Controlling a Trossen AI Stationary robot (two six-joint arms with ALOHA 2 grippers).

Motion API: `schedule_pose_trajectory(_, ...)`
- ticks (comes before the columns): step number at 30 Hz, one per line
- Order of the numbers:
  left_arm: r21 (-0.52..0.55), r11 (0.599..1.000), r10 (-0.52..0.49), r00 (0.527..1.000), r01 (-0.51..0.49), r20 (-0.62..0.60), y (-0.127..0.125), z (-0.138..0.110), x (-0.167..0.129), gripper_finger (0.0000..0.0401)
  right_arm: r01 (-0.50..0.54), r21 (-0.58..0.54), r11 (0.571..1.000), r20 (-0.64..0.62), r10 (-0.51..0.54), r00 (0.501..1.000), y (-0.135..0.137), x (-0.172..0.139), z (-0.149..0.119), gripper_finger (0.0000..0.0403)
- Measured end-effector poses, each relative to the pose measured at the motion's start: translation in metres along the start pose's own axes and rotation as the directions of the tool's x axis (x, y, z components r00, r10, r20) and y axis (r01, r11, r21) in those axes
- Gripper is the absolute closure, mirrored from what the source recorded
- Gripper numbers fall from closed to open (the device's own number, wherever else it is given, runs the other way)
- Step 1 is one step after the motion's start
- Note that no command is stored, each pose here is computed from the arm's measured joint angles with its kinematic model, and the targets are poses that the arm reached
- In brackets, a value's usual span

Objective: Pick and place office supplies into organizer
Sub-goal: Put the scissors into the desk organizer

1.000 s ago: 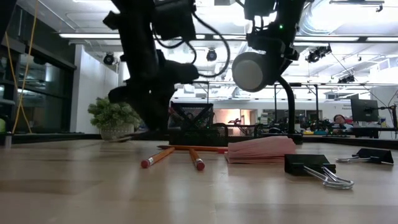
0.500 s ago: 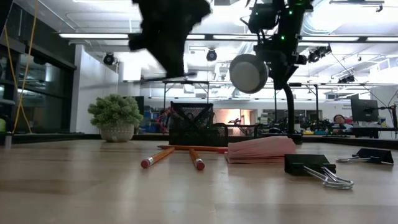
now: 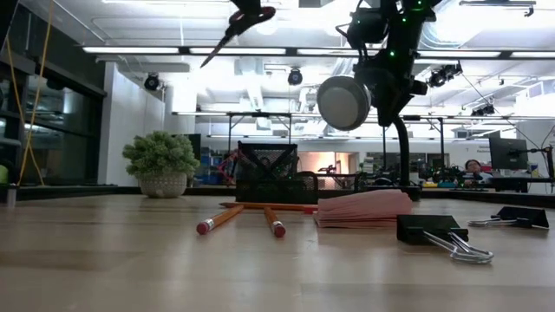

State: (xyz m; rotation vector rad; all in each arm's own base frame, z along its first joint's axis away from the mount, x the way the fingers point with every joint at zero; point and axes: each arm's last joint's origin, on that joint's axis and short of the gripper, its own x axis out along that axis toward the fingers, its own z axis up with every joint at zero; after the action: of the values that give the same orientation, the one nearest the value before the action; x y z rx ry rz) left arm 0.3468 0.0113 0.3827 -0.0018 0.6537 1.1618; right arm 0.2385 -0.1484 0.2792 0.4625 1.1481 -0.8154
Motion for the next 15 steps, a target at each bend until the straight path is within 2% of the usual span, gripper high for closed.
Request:
schedule_pose_trajectory(9, -0.118, 0.989, 0.101, 0.989, -0.089, 0.104, -0.002, 0.006, 0.005, 0.0344, -0.034, -0.031, 0.999, -0.057, 0.032, 0.998, 0.015, -0.005, -0.011, 0.0329)
schedule_pose_trajectory(15, -0.166, 0.981, 0.121, 0.988, -0.104, 0.096, 0.0, 0.01, 0.018, 0.034, -0.163, -0.089, 0.983, -0.014, 0.163, 0.987, 0.033, -0.027, -0.022, 0.0329)
